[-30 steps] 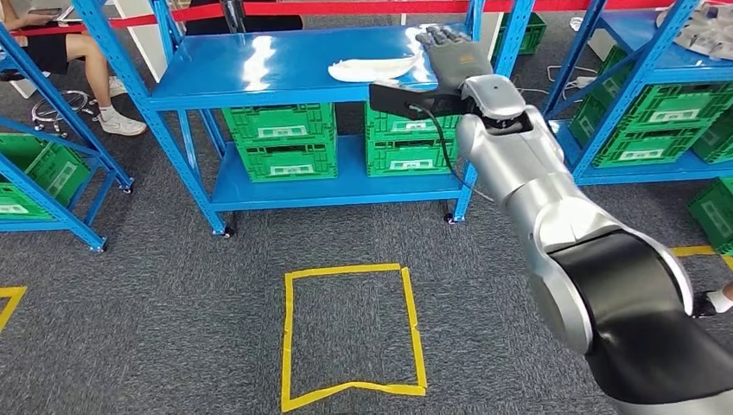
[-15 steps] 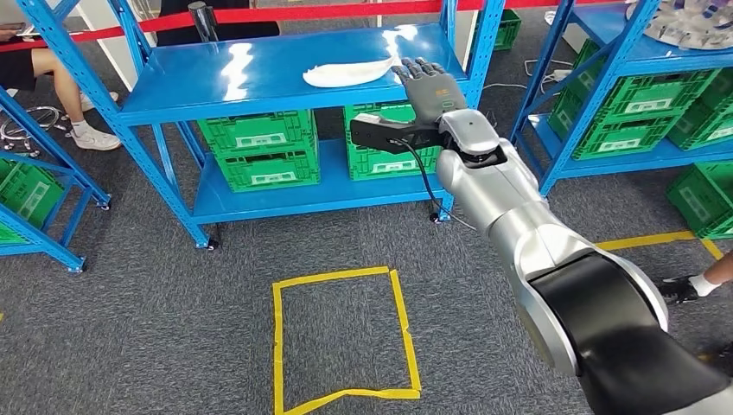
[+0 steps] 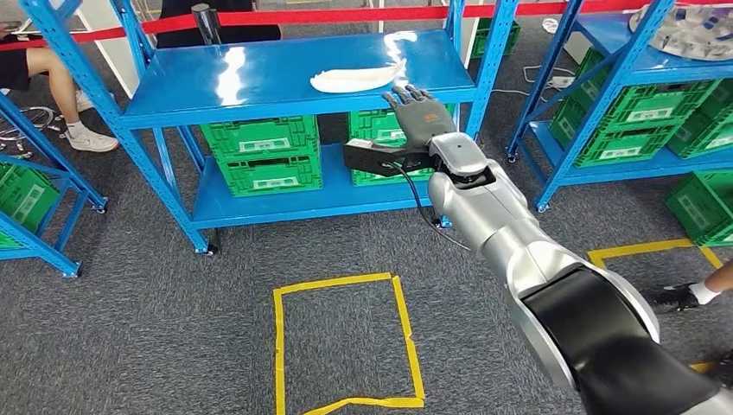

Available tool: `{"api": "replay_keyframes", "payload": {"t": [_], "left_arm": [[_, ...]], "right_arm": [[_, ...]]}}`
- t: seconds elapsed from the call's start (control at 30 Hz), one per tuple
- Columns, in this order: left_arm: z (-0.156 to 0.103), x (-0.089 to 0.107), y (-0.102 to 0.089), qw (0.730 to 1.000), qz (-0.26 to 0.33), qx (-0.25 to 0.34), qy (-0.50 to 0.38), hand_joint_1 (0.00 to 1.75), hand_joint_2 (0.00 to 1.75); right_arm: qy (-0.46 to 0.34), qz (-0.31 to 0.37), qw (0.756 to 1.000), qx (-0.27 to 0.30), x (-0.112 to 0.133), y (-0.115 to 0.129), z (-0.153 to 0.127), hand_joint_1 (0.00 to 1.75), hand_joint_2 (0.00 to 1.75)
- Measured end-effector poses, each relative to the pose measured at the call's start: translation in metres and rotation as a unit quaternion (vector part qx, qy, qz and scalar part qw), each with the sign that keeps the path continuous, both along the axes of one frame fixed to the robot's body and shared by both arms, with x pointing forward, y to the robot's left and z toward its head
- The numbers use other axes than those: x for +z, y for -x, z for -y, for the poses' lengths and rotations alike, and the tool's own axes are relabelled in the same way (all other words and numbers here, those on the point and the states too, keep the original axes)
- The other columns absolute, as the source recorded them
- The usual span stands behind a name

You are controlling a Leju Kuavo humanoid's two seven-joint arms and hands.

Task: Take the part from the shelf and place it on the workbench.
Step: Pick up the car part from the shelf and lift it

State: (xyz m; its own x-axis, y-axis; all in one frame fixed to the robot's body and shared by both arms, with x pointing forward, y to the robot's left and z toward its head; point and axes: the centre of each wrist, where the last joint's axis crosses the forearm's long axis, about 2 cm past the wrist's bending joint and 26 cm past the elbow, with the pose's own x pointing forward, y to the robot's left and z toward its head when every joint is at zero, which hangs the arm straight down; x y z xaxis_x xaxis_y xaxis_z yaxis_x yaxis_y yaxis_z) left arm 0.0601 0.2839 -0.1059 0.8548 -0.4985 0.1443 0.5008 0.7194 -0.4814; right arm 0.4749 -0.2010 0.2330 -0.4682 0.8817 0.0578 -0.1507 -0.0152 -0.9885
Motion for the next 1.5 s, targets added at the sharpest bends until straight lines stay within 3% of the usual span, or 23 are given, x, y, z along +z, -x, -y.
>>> {"api": "replay_keyframes", "payload": {"t": [1.5], "left_arm": [[-0.004,0.000,-0.002,1.000,0.001,0.001,0.009,0.00,0.00]], "right_arm": [[0.021,-0.025,0.999,0.003,-0.020,0.008,0.005,0.00,0.00]]}}
